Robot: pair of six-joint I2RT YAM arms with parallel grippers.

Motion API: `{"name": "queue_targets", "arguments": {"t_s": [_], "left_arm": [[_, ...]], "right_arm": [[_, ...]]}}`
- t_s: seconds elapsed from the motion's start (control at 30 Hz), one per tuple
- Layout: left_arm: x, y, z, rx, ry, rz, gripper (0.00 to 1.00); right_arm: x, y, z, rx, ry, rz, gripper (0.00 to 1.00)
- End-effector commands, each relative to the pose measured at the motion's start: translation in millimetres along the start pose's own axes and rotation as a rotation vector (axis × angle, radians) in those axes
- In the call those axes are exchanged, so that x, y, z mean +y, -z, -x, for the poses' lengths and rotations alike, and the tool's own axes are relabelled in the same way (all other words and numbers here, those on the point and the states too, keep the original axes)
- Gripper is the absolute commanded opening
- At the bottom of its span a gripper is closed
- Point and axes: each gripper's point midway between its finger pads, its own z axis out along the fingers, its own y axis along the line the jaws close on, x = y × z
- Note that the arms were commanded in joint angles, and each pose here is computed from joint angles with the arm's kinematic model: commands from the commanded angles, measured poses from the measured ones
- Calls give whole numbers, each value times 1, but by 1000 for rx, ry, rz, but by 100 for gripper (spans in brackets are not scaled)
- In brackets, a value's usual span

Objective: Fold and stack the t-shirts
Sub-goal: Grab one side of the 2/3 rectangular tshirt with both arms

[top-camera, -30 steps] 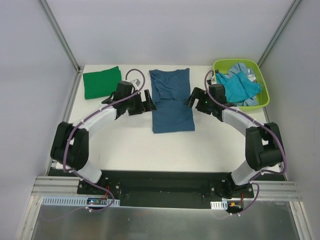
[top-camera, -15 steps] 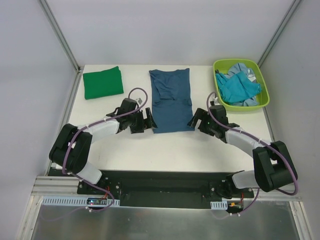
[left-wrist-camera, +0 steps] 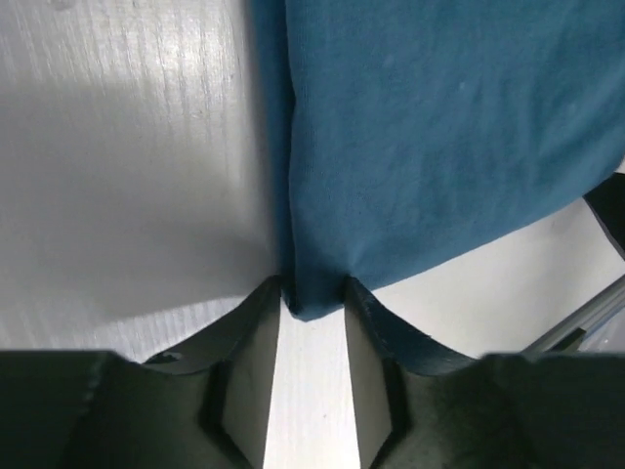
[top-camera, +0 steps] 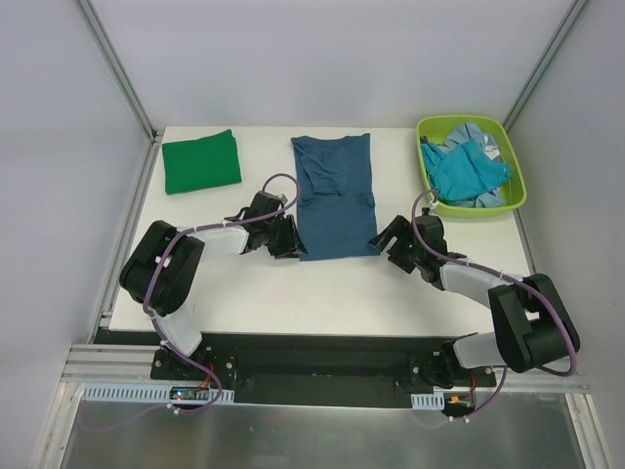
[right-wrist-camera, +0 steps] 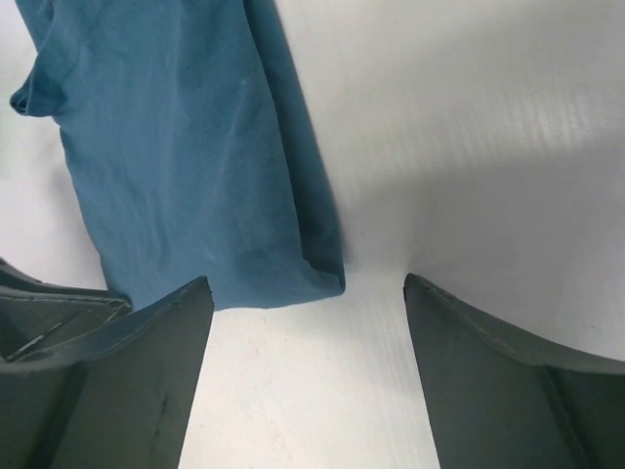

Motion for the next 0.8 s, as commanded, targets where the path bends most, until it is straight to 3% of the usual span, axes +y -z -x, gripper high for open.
{"name": "queue_targets", "arguments": {"t_s": [0.0, 0.1, 0.27, 0.33, 0.53, 0.77], "left_arm": [[1, -11, 1, 16, 0, 26, 20], [4, -15, 2, 17, 13, 44, 0], [6, -14, 2, 15, 5, 54, 0], [7, -13, 2, 12, 4, 58, 0], [-1, -3, 2, 5, -18, 30, 0], [-14, 50, -20, -49, -82, -19, 0]], "right_arm": [[12, -8, -5, 34, -55, 64, 76], [10, -12, -13, 69, -75, 74, 69], [5, -22, -17, 94, -83, 55, 59], [7, -24, -19, 104, -86, 58, 49], [7, -17, -13, 61, -28, 76, 1], [37, 36, -41, 167, 60, 244, 0]]}}
